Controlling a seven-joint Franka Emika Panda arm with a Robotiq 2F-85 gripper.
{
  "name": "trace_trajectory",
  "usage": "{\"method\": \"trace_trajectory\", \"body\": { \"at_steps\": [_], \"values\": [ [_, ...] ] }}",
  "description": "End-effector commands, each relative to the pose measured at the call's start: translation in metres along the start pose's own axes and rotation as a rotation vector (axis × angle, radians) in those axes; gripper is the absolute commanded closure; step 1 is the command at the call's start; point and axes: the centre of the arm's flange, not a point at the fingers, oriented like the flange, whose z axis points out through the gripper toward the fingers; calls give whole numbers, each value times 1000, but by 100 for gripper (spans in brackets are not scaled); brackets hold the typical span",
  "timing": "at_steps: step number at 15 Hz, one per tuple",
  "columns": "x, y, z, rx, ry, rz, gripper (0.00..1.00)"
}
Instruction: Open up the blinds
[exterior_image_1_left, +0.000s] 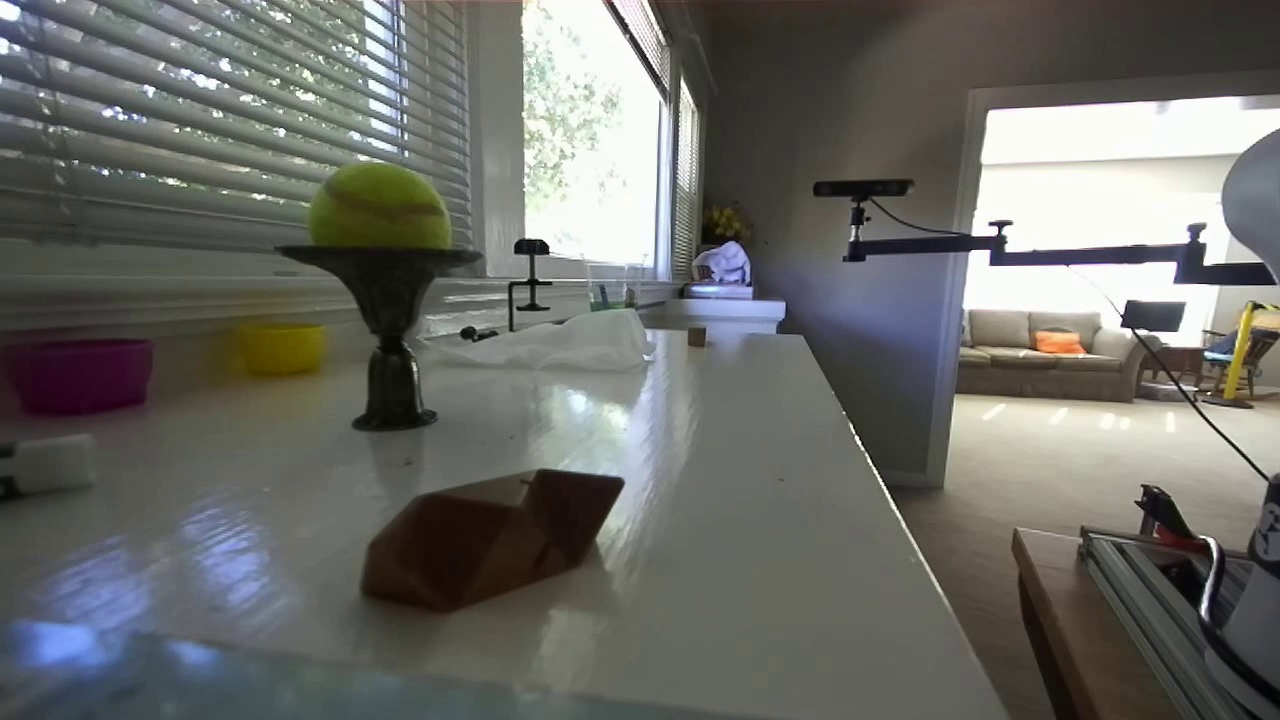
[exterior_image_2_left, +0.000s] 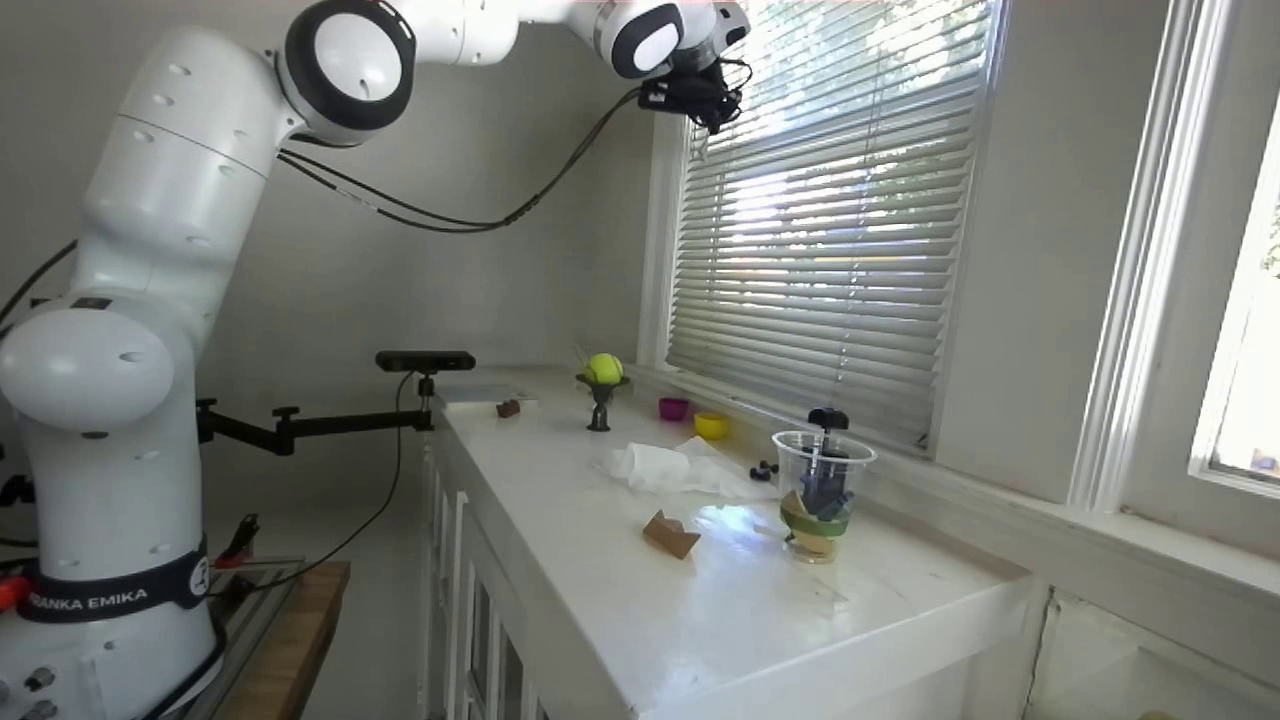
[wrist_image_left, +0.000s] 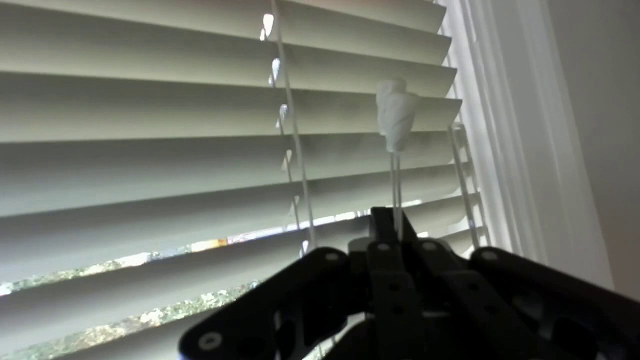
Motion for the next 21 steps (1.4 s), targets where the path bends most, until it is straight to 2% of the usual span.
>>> {"method": "trace_trajectory", "body": {
  "at_steps": [1,2,3,9,16,21],
  "values": [
    [-54,-21,-27,-30,-12,81,100],
    [-55,-23,-29,-32,-10,90,100],
    [-11,-4,-6,-23,1,42,100],
    [-13,-5,-8,-24,0,44,100],
    [-69,14,12,-56,-116,153,100],
    [-119,28,22,-102,-233,268,100]
  ]
}}
